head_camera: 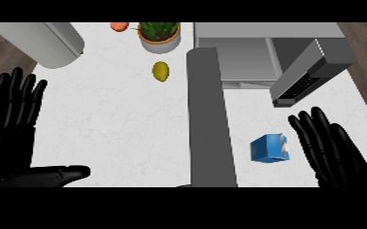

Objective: Pick up the milk, place it into the microwave and close the microwave

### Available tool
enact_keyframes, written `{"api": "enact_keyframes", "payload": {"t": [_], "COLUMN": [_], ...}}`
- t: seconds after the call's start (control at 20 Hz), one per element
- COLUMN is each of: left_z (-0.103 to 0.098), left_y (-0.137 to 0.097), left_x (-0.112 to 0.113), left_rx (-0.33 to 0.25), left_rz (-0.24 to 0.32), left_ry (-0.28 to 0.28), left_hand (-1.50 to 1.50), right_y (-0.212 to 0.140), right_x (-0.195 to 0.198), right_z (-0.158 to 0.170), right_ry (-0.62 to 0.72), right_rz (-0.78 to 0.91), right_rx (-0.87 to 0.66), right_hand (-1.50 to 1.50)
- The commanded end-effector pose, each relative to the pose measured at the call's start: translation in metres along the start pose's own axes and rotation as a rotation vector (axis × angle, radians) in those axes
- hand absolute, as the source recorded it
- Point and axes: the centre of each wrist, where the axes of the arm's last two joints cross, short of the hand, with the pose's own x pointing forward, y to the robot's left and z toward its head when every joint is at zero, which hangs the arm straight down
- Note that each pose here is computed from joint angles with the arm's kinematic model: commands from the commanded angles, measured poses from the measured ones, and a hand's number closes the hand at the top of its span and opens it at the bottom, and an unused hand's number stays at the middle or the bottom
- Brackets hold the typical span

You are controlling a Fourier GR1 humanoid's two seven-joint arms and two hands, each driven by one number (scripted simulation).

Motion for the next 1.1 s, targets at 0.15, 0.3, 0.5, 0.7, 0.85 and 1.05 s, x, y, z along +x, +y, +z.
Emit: {"api": "enact_keyframes", "payload": {"t": [0.15,0.3,0.5,0.7,0.85,1.05], "left_z": [0.035,0.033,0.049,0.052,0.067,0.076], "left_y": [0.011,0.027,0.041,0.033,0.047,0.053], "left_x": [0.007,0.018,0.031,0.042,0.023,0.038], "left_rx": [0.01,-0.005,-0.003,-0.006,-0.003,0.01], "left_rz": [0.022,0.011,0.017,0.017,0.024,0.017], "left_ry": [0.016,0.011,0.019,0.005,0.02,0.021], "left_hand": [-1.5,-1.5,-1.5,-1.5,-1.5,-1.5], "right_y": [0.002,-0.009,0.004,0.003,-0.024,-0.02], "right_x": [0.009,0.003,-0.029,-0.039,-0.061,-0.091], "right_z": [0.022,0.025,0.031,0.044,0.04,0.037], "right_ry": [0.035,0.101,0.105,0.135,0.161,0.178], "right_rz": [0.065,0.1,0.079,0.075,0.092,0.088], "right_rx": [-0.066,-0.068,-0.09,-0.074,-0.117,-0.154], "right_hand": [-1.5,-1.5,-1.5,-1.5,-1.5,-1.5]}}
